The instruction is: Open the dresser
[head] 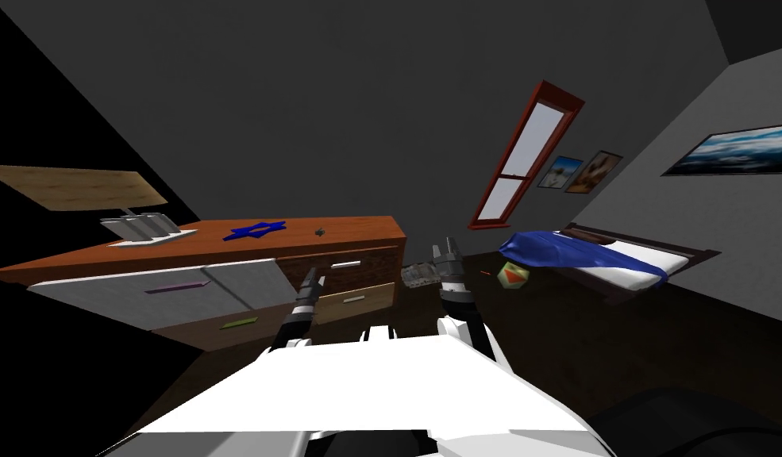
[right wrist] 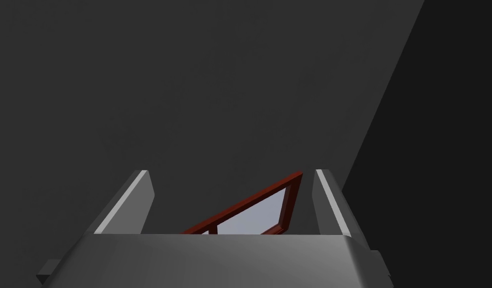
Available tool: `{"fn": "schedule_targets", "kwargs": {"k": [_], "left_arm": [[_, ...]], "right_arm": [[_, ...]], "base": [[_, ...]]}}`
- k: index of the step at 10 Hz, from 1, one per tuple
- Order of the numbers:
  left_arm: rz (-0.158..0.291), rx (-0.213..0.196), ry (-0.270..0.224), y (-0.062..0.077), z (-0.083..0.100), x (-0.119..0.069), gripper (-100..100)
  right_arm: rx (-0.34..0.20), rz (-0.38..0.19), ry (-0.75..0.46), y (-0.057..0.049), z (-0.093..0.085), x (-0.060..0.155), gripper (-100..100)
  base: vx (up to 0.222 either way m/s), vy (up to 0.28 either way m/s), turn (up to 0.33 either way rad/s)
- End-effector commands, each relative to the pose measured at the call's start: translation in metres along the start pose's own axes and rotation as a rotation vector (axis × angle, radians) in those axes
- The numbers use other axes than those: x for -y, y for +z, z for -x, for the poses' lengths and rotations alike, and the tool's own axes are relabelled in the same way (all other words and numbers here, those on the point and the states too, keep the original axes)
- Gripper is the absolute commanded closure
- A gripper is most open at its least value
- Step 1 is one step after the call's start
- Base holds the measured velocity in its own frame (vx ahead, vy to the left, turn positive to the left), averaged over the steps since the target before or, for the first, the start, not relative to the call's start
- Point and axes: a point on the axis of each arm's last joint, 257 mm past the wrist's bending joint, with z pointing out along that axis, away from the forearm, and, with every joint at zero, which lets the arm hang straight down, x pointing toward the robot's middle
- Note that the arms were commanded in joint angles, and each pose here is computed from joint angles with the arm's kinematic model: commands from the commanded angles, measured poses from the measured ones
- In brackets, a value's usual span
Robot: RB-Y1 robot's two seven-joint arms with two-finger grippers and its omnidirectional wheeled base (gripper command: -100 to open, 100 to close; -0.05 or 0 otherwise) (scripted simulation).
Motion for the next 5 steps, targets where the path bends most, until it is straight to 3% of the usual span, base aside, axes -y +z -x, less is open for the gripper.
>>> {"fn": "schedule_targets", "kwargs": {"k": [1, 3, 5], "left_arm": [[0.055, 0.026, -0.014, -0.008, 0.004, -0.026, -100], [0.092, 0.049, -0.036, -0.014, 0.003, -0.045, -100], [0.134, 0.088, -0.093, -0.022, -0.009, -0.068, -100]], "right_arm": [[0.0, 0.0, 0.0, 0.0, 0.0, 0.0, 0], [0.0, 0.0, 0.0, 0.0, 0.0, 0.0, 0], [0.0, 0.0, 0.0, 0.0, 0.0, 0.0, 0]], "base": [[0.109, -0.036, 0.001], [0.111, -0.034, 0.002], [0.129, -0.027, 0.0]]}}
